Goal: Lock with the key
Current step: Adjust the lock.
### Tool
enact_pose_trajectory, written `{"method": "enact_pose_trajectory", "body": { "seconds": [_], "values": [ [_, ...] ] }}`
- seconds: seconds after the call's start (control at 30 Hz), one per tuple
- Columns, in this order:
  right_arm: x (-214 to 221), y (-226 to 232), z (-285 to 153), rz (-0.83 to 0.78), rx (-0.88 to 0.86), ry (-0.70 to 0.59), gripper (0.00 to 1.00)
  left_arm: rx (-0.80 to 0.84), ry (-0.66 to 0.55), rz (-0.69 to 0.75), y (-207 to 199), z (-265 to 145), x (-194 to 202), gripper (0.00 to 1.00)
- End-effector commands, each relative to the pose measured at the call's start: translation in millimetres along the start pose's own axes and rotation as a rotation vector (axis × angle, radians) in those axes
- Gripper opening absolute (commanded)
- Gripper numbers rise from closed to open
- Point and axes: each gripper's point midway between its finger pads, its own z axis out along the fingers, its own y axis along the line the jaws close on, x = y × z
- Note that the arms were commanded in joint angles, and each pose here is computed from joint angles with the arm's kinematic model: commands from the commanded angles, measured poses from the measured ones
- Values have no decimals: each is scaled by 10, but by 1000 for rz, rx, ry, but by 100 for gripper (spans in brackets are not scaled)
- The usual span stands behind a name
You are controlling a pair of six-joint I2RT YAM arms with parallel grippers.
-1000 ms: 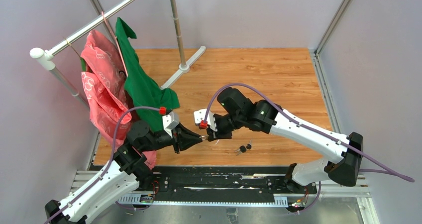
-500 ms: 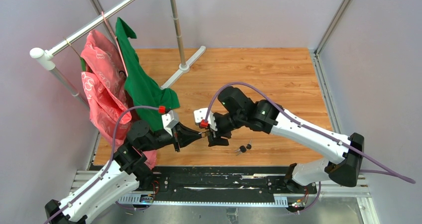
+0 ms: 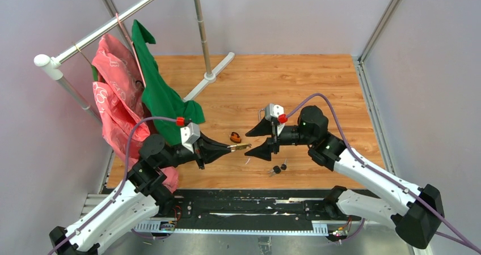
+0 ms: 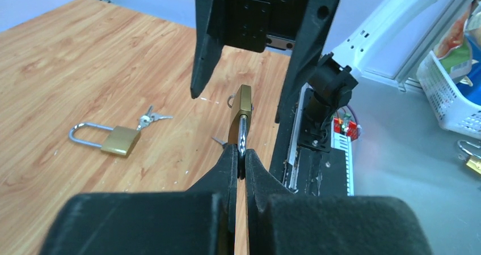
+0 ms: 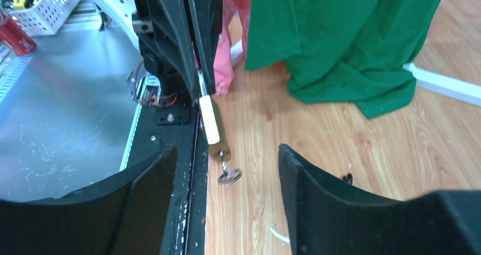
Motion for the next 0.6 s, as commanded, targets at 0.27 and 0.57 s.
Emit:
{"method": "enact_pose_trajectory", "body": {
  "seconds": [0.27, 0.57],
  "values": [
    [-334, 132, 20, 4, -100, -151, 50, 83, -94, 59, -139, 54, -342, 0],
    [-244, 111, 68, 32, -96, -133, 56, 75, -103, 53, -136, 37, -350, 0]
  ]
}}
